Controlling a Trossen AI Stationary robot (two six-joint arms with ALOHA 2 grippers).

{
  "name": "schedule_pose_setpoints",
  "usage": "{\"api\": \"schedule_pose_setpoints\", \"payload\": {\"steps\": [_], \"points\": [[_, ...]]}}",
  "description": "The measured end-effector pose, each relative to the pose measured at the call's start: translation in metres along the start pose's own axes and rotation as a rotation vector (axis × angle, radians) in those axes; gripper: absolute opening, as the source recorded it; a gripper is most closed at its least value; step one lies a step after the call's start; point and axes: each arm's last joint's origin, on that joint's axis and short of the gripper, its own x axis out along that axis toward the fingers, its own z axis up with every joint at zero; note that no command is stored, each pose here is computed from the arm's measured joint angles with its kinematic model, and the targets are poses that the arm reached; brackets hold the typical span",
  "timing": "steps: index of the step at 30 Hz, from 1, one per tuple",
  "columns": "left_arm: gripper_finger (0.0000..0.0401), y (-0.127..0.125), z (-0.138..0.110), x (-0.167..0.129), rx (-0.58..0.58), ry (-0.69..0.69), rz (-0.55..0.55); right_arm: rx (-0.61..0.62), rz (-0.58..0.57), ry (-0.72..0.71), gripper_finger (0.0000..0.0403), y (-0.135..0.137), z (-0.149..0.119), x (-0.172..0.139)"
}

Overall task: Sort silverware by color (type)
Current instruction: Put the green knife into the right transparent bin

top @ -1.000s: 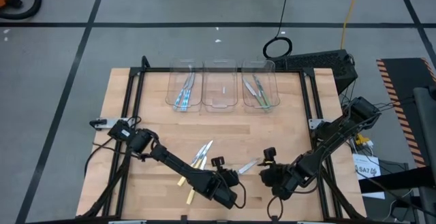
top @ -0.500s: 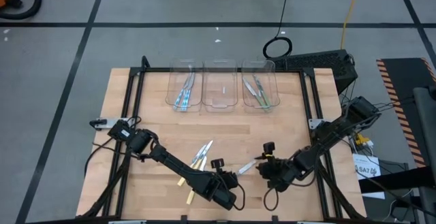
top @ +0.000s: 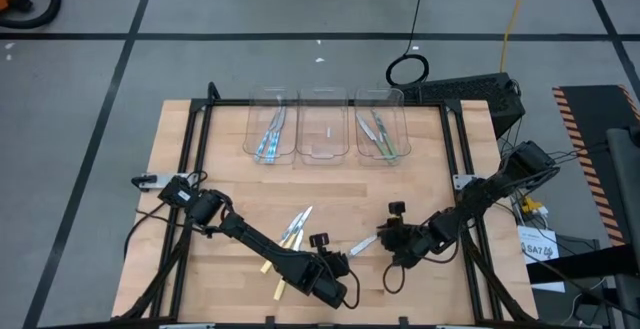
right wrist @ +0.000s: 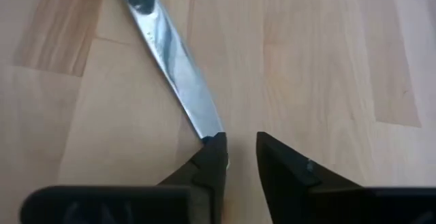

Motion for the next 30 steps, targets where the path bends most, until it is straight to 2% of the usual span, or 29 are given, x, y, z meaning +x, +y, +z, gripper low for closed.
{"api": "schedule_pose_setpoints", "payload": {"steps": [7, 13, 20, 23, 26, 30], "points": [[0.0030, 0.000, 0.000, 0.000, 0.000, 0.002, -0.004, 0.014, 0.008, 0.014, 0.0030, -0.003, 0.000, 0.002], [0.0031, 0.000, 0.001, -0.001, -0.004, 0.012, -0.016, 0.026, 0.064, 0.045, 0.0005, -0.004, 0.000, 0.003], [0.0031, 0.002, 0.019, -0.031, -0.087, 0.047, 0.007, 0.031, 0.083, 0.059, 0.0003, -0.003, -0.001, 0.003], [0.0031, -0.004, 0.028, -0.051, -0.136, 0.013, -0.015, 0.034, 0.087, 0.061, 0.0003, -0.003, -0.001, 0.003], [0.0031, -0.014, 0.027, -0.061, -0.117, -0.038, -0.016, 0.039, 0.089, 0.062, 0.0003, -0.003, -0.001, 0.003], [0.0032, -0.018, 0.020, -0.060, -0.125, -0.021, -0.010, 0.052, 0.090, 0.065, 0.0004, -0.003, -0.001, 0.003]]}}
